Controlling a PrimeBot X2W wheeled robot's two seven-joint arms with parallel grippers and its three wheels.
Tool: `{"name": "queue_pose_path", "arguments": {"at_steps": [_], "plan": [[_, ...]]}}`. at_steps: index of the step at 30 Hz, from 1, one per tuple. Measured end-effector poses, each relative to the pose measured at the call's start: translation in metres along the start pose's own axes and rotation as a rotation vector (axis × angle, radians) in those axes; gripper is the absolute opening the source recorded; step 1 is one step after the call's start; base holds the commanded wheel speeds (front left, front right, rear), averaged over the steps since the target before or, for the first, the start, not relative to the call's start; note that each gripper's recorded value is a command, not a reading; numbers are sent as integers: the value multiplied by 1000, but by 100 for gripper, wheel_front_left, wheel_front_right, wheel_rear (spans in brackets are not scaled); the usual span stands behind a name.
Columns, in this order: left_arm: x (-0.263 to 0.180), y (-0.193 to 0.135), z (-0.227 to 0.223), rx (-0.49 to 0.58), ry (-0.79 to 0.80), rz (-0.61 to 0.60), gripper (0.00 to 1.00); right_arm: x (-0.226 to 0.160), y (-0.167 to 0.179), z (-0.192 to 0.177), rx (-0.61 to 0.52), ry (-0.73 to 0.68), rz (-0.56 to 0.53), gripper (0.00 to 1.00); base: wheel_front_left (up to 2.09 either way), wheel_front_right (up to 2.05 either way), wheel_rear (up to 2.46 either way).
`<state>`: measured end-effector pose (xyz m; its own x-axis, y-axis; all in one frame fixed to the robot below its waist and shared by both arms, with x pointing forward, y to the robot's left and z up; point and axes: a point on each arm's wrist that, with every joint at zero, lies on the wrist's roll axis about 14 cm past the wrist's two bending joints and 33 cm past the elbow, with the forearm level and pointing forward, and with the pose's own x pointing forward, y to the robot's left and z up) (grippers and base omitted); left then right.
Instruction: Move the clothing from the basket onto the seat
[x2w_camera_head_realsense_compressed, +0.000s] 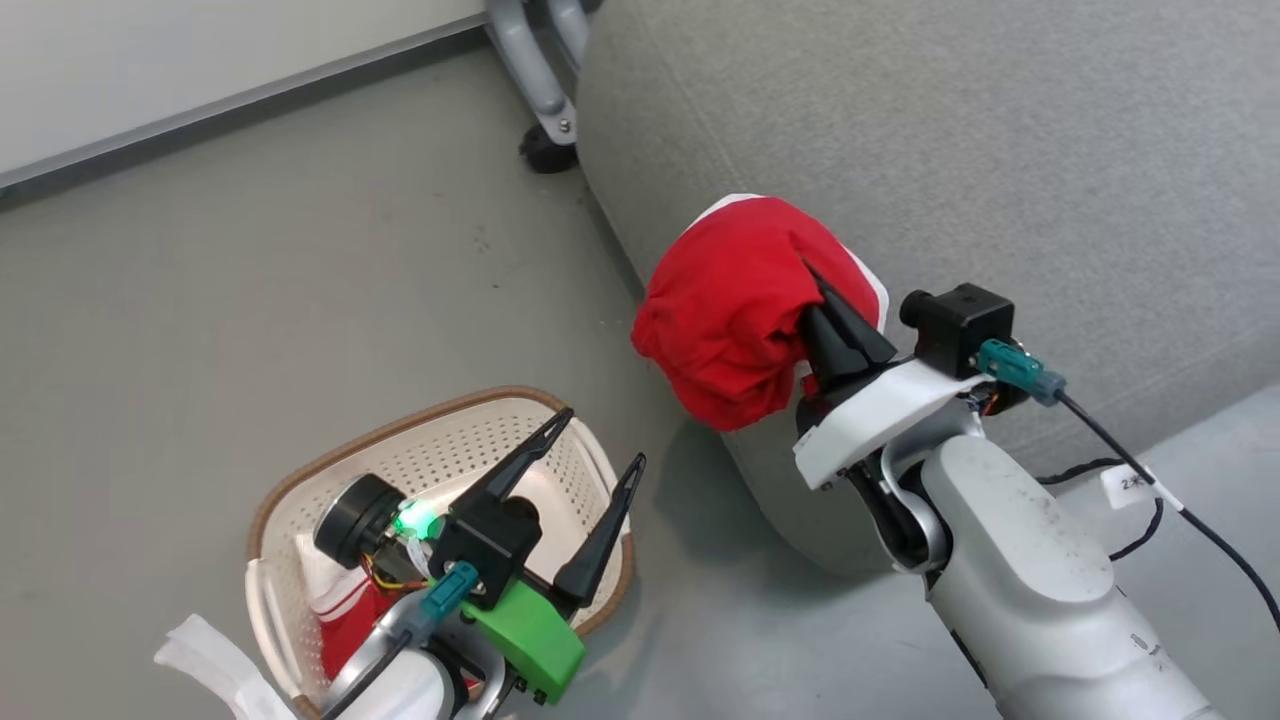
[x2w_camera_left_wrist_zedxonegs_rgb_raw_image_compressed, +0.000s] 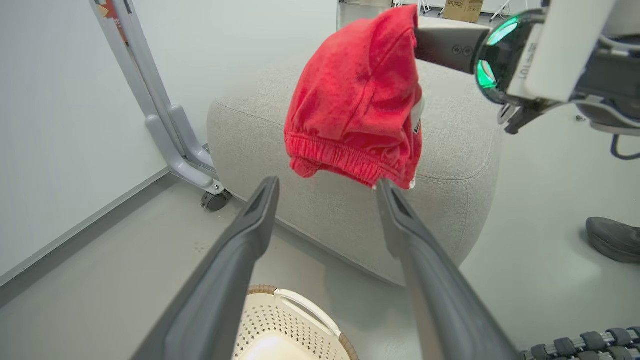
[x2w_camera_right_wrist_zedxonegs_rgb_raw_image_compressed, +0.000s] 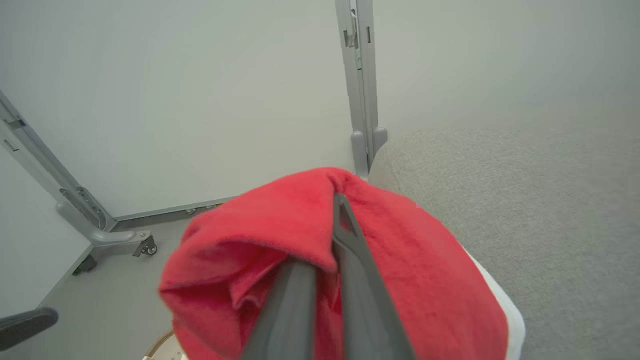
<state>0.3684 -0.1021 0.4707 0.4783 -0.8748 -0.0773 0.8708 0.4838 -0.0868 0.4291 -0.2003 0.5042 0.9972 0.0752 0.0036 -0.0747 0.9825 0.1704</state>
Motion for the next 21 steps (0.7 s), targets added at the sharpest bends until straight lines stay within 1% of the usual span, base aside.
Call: {"name": "queue_pose_path", "arguments": {"at_steps": [7,12,17,21], "plan": [[25,-12,-1,0,-4,-101,100,-19,-59,12,-16,-34,-179,0,0,0,0],[39,-13,0,-6,-30,-149,100,-18,-103,32,-61,-78,-291,0,0,0,0],[47,2,-3,-10,-52,-148,100,-6,-156,68,-150,-149,-402,0,0,0,0],[48,22,-6,-2,-67,-116,100,14,-186,98,-239,-204,-448,0,0,0,0]]}}
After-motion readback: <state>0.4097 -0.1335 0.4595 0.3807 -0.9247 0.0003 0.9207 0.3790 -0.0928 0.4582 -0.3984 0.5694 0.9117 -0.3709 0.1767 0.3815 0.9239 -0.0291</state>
